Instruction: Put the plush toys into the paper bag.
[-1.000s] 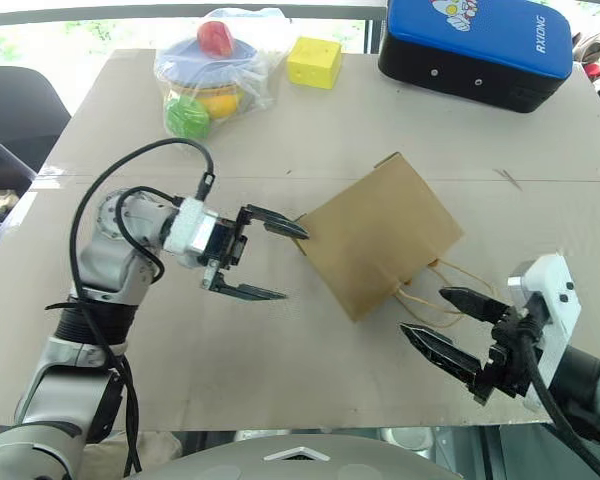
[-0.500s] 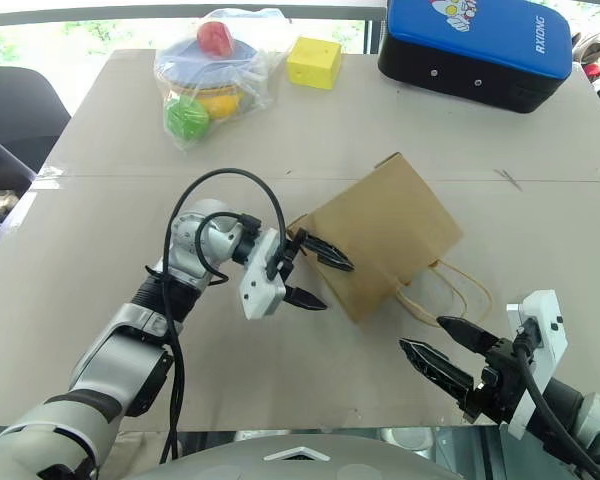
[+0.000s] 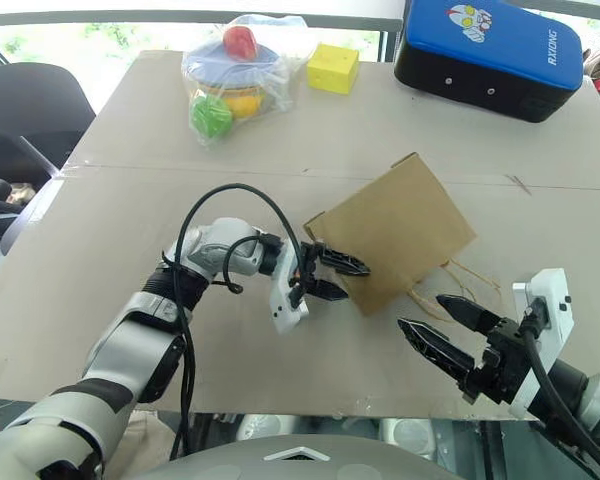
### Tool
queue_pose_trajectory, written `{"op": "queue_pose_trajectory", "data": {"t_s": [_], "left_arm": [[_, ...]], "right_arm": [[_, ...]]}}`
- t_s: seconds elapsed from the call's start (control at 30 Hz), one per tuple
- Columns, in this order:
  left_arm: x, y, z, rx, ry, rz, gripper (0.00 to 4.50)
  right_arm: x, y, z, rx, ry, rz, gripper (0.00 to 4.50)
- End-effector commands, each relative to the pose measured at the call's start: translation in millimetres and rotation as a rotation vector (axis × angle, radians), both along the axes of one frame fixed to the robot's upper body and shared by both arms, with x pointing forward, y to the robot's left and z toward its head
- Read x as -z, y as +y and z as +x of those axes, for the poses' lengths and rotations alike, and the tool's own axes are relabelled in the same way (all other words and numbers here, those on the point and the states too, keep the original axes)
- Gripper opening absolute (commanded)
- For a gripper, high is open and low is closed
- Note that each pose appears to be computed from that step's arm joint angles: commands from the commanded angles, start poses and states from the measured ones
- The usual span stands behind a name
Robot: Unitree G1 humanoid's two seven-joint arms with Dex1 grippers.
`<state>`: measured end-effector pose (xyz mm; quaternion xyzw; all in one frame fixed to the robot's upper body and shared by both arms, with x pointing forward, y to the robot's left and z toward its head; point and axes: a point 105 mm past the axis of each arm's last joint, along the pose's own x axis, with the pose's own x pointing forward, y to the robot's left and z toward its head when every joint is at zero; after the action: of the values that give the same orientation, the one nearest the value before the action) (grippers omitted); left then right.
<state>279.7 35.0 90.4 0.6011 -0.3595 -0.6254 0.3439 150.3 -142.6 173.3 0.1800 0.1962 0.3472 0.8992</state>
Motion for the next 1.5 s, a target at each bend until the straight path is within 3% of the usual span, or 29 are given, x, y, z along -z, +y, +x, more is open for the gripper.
{"op": "queue_pose_trajectory", "data": {"t_s": [0.03, 0.17, 0.3, 0.4, 0.5, 0.63, 0.77, 0.9, 1.0, 1.1, 1.2, 1.5], "left_arm": [[3, 8, 22, -0.122, -0.021, 0.039, 2.15], [-4, 8, 30, -0.176, -0.03, -0.022, 0.12], [-27, 0, 30, -0.216, 0.063, -0.205, 0.05], [-59, -6, 23, -0.233, 0.257, -0.418, 0.05], [-89, -1, 20, -0.278, 0.591, -0.592, 0.05], [-112, 18, 20, -0.309, 1.021, -0.677, 0.05], [-128, 44, 46, -0.395, 1.567, -0.814, 0.05], [-126, 71, 43, -0.3, 1.829, -0.742, 0.05], [-122, 80, 41, -0.252, 1.815, -0.699, 0.05], [-104, 93, 39, -0.224, 1.819, -0.562, 0.05], [-87, 104, 43, -0.288, 1.794, -0.475, 0.05], [-74, 126, 71, -0.469, 1.659, -0.601, 0.05]], "right_arm": [[-17, 4, 3, -0.016, -0.068, 0.017, 4.08], [-25, 7, 5, -0.045, -0.114, 0.019, 4.08], [-28, 8, 7, -0.042, -0.135, 0.014, 4.08], [-31, 8, 8, -0.045, -0.164, 0.016, 4.08], [-41, 8, 8, -0.057, -0.219, 0.042, 4.08], [-62, 9, 7, -0.087, -0.317, 0.103, 4.08], [-62, 13, 6, -0.121, -0.326, 0.068, 4.08], [-49, 13, 9, -0.134, -0.322, -0.007, 4.08], [-41, 12, 8, -0.144, -0.322, -0.019, 4.08], [-34, 9, 6, -0.143, -0.33, -0.019, 4.08], [-28, 7, 2, -0.145, -0.342, -0.028, 4.08], [-9, 7, -4, -0.092, -0.37, -0.088, 4.08]]}}
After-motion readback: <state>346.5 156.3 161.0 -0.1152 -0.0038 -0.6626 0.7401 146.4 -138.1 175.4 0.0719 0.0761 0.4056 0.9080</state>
